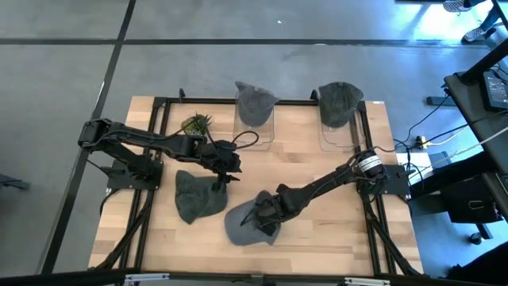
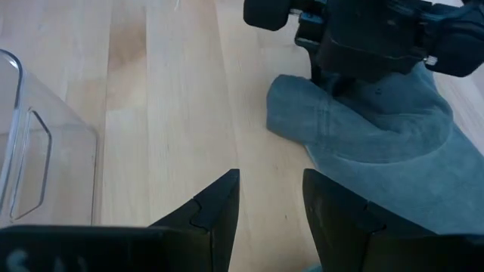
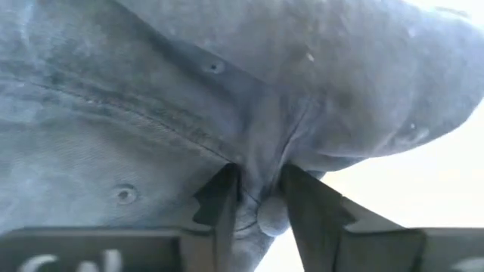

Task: Pick & Place hat
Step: Put the gray cap into the left transparent bin

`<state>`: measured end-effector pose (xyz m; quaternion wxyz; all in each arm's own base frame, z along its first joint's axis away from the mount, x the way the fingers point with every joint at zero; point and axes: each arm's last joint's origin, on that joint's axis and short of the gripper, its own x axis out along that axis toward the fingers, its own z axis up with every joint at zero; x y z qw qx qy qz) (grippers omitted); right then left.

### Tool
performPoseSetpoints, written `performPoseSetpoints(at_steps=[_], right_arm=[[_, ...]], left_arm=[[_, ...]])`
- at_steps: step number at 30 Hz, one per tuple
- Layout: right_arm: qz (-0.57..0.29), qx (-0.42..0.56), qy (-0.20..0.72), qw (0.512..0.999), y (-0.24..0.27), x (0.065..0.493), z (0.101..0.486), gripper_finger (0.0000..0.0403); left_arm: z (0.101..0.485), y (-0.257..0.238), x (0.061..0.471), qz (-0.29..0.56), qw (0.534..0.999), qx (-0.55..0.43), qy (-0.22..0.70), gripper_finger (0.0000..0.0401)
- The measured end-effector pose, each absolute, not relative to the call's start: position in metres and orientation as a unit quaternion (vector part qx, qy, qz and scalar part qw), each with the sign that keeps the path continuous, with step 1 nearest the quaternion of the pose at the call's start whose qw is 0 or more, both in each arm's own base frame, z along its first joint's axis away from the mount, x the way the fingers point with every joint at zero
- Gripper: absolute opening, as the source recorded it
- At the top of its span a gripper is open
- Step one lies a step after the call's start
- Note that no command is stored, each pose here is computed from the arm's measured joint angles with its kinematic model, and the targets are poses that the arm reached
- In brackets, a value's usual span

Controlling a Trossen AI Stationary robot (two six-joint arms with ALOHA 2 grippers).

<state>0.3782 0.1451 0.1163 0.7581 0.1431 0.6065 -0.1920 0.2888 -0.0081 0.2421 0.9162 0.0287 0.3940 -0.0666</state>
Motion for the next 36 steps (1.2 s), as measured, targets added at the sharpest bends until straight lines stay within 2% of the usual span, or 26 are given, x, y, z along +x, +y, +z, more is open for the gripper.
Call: performPoseSetpoints(at_steps=[7,9,17,22,27,36], right_arm=[[-0.145,0.099,0.627,0.759,0.141,0.378,0.116,0.0022],[-0.137,0.070,0.625,0.765,0.141,0.378,0.118,0.0011],[-0.142,-0.057,0.618,0.771,0.143,0.357,0.148,0.0006],[-0.108,-0.114,0.593,0.790,0.150,0.347,0.180,0.0006],[-0.085,-0.194,0.584,0.783,0.157,0.341,0.184,0.0006],[-0.153,-0.355,0.577,0.720,0.153,0.325,0.204,0.0006]], left_arm=[[0.242,-0.008,0.289,-0.067,0.916,0.029,0.394,0.0141],[0.242,-0.008,0.289,-0.067,0.916,0.029,0.394,0.0141],[0.242,-0.008,0.289,-0.067,0.916,0.029,0.393,0.0141],[0.243,-0.008,0.289,-0.066,0.917,0.029,0.393,0.0141],[0.243,-0.008,0.289,-0.066,0.918,0.029,0.391,0.0141],[0.245,-0.008,0.292,-0.057,0.925,0.009,0.375,0.0141]])
